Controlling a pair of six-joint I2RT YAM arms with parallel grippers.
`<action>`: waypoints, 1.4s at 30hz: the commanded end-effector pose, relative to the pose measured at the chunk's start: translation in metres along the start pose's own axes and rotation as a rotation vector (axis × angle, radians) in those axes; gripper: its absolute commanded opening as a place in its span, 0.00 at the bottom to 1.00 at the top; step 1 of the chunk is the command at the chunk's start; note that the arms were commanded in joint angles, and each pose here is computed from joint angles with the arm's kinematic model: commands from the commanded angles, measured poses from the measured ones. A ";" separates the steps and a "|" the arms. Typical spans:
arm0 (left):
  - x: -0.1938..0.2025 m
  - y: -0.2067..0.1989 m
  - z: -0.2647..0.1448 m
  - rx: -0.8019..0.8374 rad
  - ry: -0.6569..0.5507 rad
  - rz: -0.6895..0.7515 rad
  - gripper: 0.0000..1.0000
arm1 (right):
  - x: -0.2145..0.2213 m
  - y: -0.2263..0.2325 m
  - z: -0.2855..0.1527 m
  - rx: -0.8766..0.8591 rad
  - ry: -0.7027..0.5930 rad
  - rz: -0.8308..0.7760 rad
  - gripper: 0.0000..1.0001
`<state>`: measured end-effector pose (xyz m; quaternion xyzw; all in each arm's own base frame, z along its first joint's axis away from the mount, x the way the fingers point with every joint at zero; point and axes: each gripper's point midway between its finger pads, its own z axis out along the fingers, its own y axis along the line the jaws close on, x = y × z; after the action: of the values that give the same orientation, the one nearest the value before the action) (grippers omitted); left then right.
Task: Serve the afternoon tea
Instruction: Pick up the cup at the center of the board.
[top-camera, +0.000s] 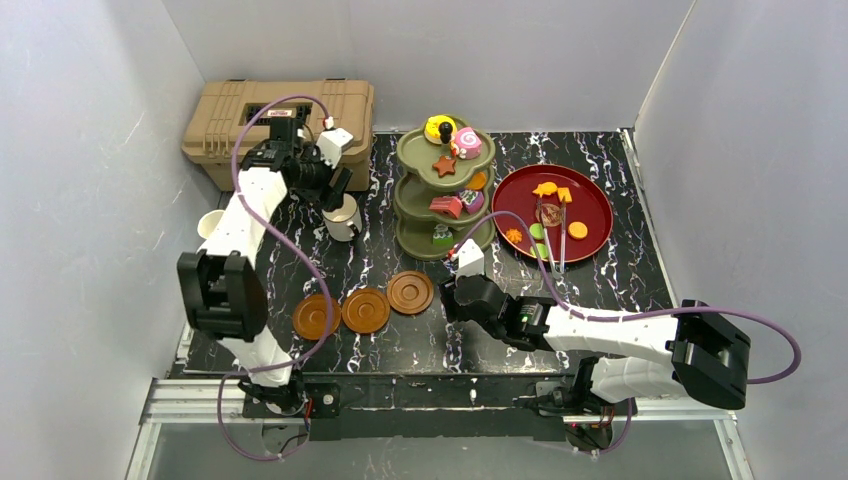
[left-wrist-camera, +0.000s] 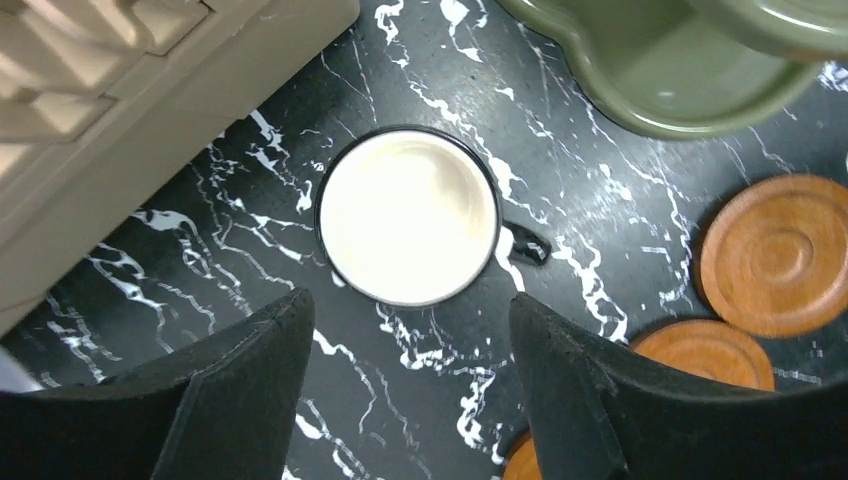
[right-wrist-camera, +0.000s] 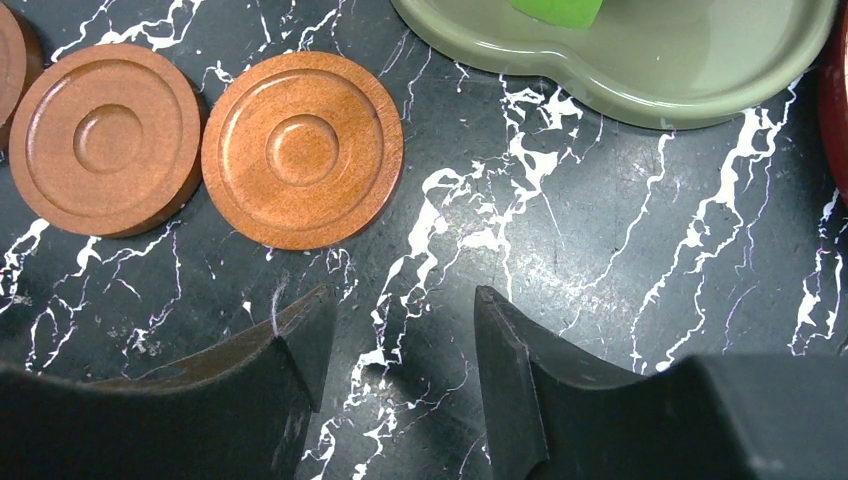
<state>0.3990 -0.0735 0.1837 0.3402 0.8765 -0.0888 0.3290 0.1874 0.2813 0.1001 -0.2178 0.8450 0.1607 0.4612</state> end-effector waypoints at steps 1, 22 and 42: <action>0.001 0.018 0.025 -0.059 0.035 -0.137 0.68 | -0.026 0.011 -0.003 -0.029 -0.069 0.066 0.61; 0.055 0.042 0.089 -0.165 0.156 -0.284 0.37 | -0.028 0.013 -0.010 -0.024 -0.085 0.072 0.60; 0.072 -0.050 0.005 -0.026 0.036 -0.400 0.00 | -0.087 0.083 0.034 -0.161 -0.186 -0.031 0.69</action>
<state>0.3595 -0.0602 0.0945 0.1590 0.9445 -0.0962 0.2708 0.1984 0.3395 0.1144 -0.2449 0.8232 0.1836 0.4782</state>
